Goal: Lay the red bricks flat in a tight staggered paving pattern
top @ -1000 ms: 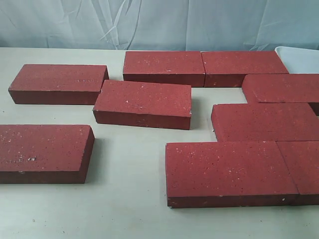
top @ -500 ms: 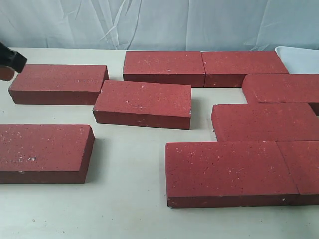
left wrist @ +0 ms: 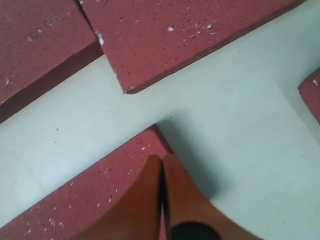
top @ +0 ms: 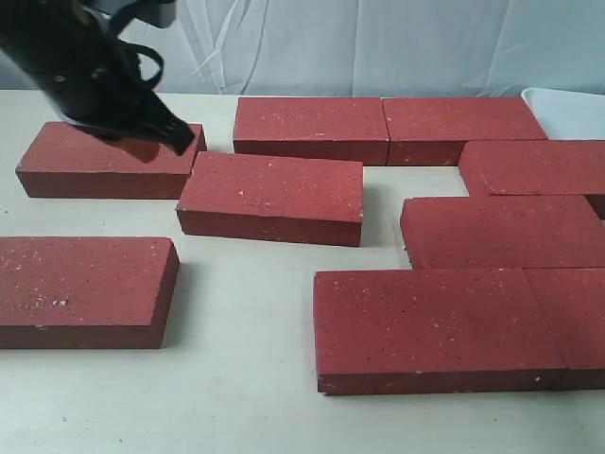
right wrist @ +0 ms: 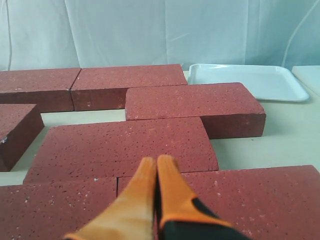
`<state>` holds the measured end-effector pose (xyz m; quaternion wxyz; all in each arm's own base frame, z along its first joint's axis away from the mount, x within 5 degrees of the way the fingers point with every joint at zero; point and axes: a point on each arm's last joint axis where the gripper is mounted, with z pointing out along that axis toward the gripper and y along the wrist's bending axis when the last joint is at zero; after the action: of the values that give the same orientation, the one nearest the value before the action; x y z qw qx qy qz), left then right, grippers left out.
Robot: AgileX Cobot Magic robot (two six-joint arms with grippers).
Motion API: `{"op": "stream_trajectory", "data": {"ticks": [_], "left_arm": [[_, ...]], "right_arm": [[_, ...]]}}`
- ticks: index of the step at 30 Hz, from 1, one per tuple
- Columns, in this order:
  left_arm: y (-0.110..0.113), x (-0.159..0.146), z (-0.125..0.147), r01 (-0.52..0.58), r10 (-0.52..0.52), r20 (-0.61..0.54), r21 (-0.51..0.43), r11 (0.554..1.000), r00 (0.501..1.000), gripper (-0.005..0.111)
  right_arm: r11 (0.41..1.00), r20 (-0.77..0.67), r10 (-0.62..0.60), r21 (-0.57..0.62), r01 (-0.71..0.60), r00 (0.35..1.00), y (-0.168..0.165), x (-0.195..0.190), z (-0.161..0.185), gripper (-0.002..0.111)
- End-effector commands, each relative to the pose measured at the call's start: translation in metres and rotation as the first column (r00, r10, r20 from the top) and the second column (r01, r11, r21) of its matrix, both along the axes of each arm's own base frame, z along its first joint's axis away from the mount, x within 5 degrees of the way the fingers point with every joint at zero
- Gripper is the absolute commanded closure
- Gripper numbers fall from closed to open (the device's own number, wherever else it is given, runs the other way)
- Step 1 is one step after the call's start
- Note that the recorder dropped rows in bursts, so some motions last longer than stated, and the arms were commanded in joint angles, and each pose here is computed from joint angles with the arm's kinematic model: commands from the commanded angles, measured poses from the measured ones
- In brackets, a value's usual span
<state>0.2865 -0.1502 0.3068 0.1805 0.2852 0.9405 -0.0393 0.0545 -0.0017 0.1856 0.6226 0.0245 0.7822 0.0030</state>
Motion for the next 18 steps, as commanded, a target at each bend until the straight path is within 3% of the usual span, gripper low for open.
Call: {"op": "stream_trajectory", "data": {"ticks": [1, 12, 18], "left_arm": [[-0.033, 0.011, -0.007, 0.112, -0.112, -0.003, 0.031, 0.993, 0.994, 0.107], [-0.098, 0.031, -0.045, 0.348, -0.332, -0.155, 0.093, 0.933, 0.93, 0.107], [-0.128, 0.039, -0.065, 0.484, -0.476, -0.194, -0.007, 0.875, 0.858, 0.107]], "right_arm": [[1.0, 0.01, 0.002, -0.004, -0.002, 1.0, 0.0, 0.0, 0.0, 0.109], [1.0, 0.01, 0.002, -0.004, -0.002, 1.0, 0.0, 0.0, 0.0, 0.109], [1.0, 0.01, 0.002, -0.004, -0.002, 1.0, 0.0, 0.0, 0.0, 0.109]]}}
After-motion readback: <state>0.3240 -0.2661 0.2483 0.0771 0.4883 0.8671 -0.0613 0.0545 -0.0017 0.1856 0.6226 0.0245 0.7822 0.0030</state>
